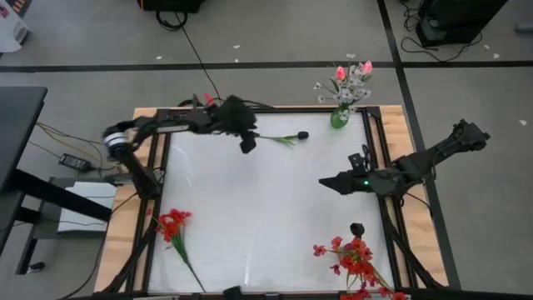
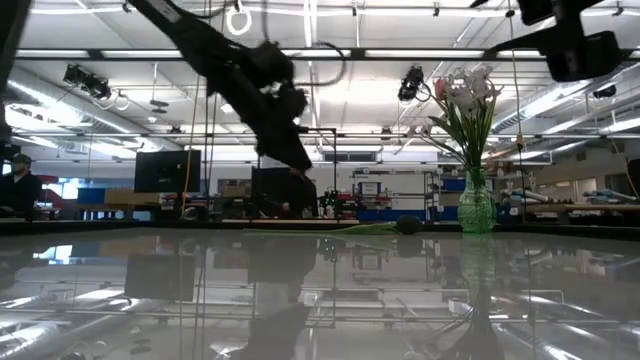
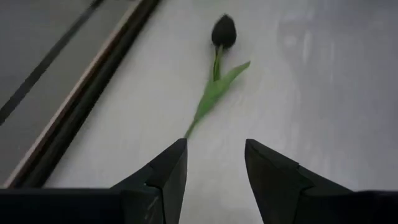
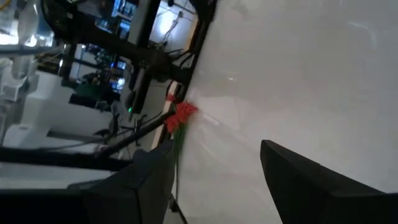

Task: Sort flowers into vase by color
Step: Put the black flower into the red vase

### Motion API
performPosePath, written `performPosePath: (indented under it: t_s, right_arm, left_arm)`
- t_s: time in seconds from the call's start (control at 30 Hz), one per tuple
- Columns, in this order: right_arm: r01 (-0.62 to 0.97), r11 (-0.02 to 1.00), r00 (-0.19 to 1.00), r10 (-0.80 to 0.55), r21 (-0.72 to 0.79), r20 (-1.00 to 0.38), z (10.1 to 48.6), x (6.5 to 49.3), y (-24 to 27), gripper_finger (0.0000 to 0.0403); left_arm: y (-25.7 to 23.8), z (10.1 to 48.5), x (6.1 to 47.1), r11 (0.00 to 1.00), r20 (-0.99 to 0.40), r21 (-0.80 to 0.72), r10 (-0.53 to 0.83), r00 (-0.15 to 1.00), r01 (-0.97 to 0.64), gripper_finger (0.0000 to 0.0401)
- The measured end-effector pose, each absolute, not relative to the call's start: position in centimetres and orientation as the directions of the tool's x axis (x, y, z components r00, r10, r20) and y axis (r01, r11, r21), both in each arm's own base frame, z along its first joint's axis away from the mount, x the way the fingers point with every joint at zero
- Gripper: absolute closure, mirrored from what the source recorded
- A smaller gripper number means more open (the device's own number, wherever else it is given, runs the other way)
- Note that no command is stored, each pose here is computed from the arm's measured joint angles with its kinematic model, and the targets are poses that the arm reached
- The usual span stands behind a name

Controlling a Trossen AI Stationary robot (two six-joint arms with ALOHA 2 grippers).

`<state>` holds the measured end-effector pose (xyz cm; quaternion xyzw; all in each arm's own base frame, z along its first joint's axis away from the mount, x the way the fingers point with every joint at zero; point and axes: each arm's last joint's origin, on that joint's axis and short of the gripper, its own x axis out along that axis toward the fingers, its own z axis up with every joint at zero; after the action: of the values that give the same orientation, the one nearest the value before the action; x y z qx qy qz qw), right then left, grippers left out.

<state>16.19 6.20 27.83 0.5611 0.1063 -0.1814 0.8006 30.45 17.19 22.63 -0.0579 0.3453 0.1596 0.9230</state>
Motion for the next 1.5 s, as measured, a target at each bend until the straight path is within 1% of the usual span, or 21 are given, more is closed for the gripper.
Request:
performPosePath:
  t_s: [0.2, 0.33, 0.43, 0.53, 0.77, 0.87, 0.93, 1.1, 1.23, 1.3, 1.33, 1.5]
  right_arm:
    - [0.389, 0.262, 0.919, -0.182, 0.883, -0.351, 27.4, 18.4, 6.2, 0.0159]
    - [0.363, 0.248, 0.928, -0.183, 0.898, -0.325, 27.2, 19.5, 6.5, 0.0159]
    - [0.352, 0.243, 0.932, -0.182, 0.904, -0.313, 27.0, 20.2, 6.9, 0.0159]
    - [0.343, 0.239, 0.935, -0.181, 0.908, -0.305, 26.7, 20.9, 7.1, 0.0159]
    - [0.345, 0.236, 0.934, -0.180, 0.908, -0.308, 26.2, 21.5, 7.4, 0.0159]
    - [0.337, 0.233, 0.937, -0.179, 0.912, -0.300, 26.4, 21.5, 7.4, 0.0159]
    - [0.332, 0.230, 0.938, -0.180, 0.915, -0.295, 26.4, 21.4, 7.4, 0.0159]
    - [0.331, 0.228, 0.939, -0.178, 0.916, -0.295, 26.5, 21.4, 7.4, 0.0159]
    - [0.331, 0.228, 0.939, -0.177, 0.916, -0.296, 26.5, 21.4, 7.4, 0.0159]
    - [0.330, 0.228, 0.940, -0.171, 0.916, -0.296, 26.5, 21.4, 7.4, 0.0159]
    - [0.330, 0.228, 0.940, -0.169, 0.916, -0.297, 26.5, 21.4, 7.4, 0.0159]
    - [0.322, 0.224, 0.943, -0.168, 0.920, -0.288, 26.6, 21.4, 7.4, 0.0159]
  left_arm:
    - [19.7, 20.3, 34.8, 0.985, -0.793, 0.052, 0.140, 0.593, -0.164, 0.0235]
    - [20.7, 19.7, 36.6, 0.994, -0.829, 0.104, 0.112, 0.547, -0.045, 0.0235]
    - [21.7, 19.2, 37.5, 0.991, -0.842, 0.130, 0.105, 0.529, 0.011, 0.0235]
    - [22.5, 18.4, 38.2, 0.990, -0.858, 0.136, 0.094, 0.505, 0.046, 0.0235]
    - [23.3, 16.4, 39.5, 0.993, -0.894, 0.084, 0.040, 0.446, 0.080, 0.0241]
    - [23.4, 15.4, 39.6, 0.993, -0.909, 0.068, 0.022, 0.416, 0.095, 0.0257]
    - [23.5, 15.0, 39.7, 0.993, -0.910, 0.077, 0.033, 0.414, 0.090, 0.0268]
    - [23.9, 15.0, 39.5, 0.994, -0.911, 0.081, 0.043, 0.411, 0.074, 0.0299]
    - [24.2, 15.0, 39.4, 0.996, -0.909, 0.076, 0.051, 0.413, 0.045, 0.0349]
    - [24.5, 15.0, 39.2, 0.998, -0.908, 0.061, 0.054, 0.415, 0.003, 0.0380]
    - [24.6, 15.0, 39.2, 0.999, -0.907, 0.047, 0.051, 0.418, -0.020, 0.0389]
    - [24.6, 15.1, 39.0, 0.998, -0.912, 0.028, 0.050, 0.407, -0.060, 0.0398]
